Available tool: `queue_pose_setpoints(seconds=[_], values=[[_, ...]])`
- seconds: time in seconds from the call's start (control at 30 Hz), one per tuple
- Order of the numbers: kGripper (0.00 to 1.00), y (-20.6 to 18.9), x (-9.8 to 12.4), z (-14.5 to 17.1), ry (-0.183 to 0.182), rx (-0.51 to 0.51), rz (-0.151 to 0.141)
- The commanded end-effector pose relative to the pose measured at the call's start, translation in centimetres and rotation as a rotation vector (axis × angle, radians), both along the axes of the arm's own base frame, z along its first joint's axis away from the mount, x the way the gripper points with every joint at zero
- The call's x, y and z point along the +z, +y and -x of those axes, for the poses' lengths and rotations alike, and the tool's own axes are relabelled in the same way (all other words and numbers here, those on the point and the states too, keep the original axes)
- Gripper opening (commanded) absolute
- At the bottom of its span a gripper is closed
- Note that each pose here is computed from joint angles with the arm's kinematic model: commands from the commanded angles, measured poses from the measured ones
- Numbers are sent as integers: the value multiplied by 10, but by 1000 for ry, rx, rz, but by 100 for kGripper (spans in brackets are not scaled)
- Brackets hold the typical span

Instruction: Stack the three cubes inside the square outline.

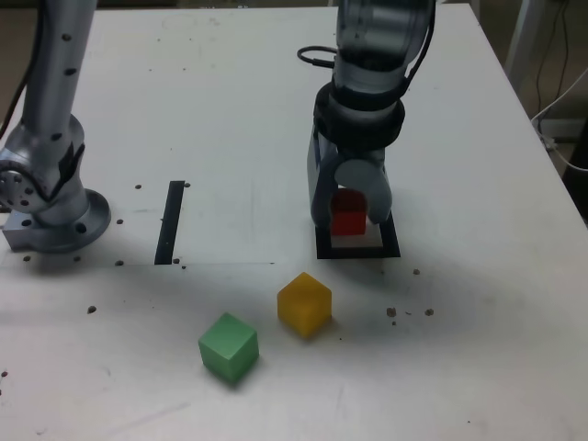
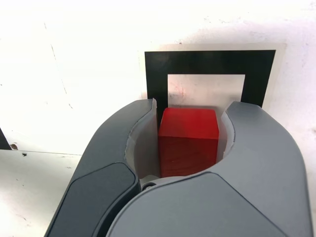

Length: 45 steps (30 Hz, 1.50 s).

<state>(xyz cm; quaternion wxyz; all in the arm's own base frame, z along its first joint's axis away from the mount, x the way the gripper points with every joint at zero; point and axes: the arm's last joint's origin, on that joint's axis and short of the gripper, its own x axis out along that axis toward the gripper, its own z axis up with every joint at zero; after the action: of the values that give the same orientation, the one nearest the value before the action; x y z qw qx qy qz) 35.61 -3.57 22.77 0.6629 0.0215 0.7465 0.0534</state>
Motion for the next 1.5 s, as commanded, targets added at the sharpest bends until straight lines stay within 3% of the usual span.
queue_pose_setpoints(seconds=[0.0, 0.2, 0.43, 0.6, 0.67, 0.9, 1.2, 1.47], values=[[12, 0, -5, -2, 7, -1, -6], [33, 2, -13, -5, 29, 5, -10], [61, 2, -14, -7, 19, -5, -4], [90, 3, -12, -7, 7, -10, -10], [98, 3, -11, -6, 9, -10, -11], [99, 3, 0, 2, -4, -9, -7], [100, -10, 44, 52, -98, 12, -7], [100, -38, 43, 80, -134, 41, 18]])
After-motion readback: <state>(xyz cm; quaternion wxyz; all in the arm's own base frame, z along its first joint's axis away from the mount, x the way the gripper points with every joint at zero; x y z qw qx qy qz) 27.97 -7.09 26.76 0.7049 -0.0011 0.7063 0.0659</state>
